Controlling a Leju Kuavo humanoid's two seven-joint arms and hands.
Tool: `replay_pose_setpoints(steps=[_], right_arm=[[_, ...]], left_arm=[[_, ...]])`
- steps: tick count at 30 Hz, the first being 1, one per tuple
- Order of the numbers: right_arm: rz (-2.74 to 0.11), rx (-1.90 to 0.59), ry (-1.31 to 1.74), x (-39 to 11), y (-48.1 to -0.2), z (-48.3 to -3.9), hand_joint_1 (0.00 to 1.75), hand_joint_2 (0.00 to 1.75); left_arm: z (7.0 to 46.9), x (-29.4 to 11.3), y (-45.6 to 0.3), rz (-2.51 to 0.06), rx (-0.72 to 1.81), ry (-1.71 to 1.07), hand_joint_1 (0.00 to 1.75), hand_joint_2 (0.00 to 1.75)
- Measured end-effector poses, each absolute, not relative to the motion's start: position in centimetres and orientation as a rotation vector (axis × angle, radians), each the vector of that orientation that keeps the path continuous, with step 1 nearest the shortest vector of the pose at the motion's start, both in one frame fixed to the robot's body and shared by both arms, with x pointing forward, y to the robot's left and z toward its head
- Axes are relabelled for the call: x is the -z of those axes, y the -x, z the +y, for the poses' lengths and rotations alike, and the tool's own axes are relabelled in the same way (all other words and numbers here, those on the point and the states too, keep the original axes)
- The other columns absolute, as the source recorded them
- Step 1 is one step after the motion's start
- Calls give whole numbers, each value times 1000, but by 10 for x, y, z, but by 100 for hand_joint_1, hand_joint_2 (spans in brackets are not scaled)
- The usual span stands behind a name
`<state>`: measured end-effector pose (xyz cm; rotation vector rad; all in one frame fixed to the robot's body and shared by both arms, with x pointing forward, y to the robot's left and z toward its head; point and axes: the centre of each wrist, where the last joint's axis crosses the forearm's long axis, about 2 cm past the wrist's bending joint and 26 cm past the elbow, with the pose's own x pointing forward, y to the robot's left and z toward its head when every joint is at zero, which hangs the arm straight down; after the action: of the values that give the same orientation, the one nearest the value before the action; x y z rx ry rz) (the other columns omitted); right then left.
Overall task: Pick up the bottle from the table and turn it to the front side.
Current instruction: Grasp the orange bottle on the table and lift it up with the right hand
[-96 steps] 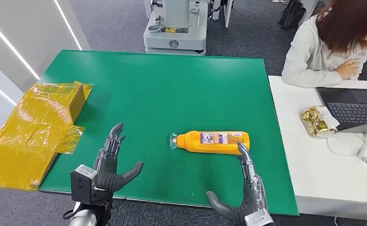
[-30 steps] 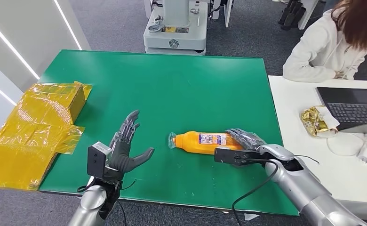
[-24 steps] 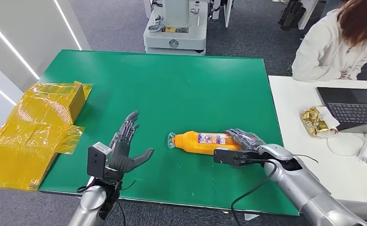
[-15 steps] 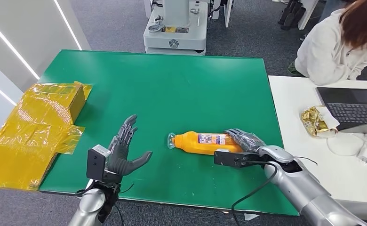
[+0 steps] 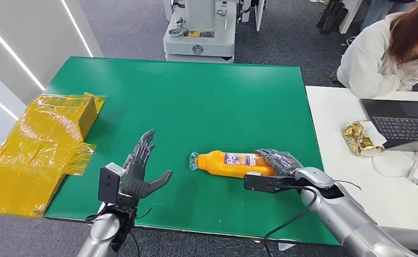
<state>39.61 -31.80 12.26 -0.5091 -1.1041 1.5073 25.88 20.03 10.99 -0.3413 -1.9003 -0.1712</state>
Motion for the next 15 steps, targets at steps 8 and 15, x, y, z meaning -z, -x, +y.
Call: replay_pose_setpoints(steps=[8, 15], right_arm=[[-1126, -1507, 498, -119, -393, -318, 174, 175], [-1146, -1511, 484, -118, -393, -318, 175, 175]], left_arm=[[201, -108, -259, -1894, 173, 339, 0, 175], [201, -107, -259, -1896, 165, 334, 0, 175]])
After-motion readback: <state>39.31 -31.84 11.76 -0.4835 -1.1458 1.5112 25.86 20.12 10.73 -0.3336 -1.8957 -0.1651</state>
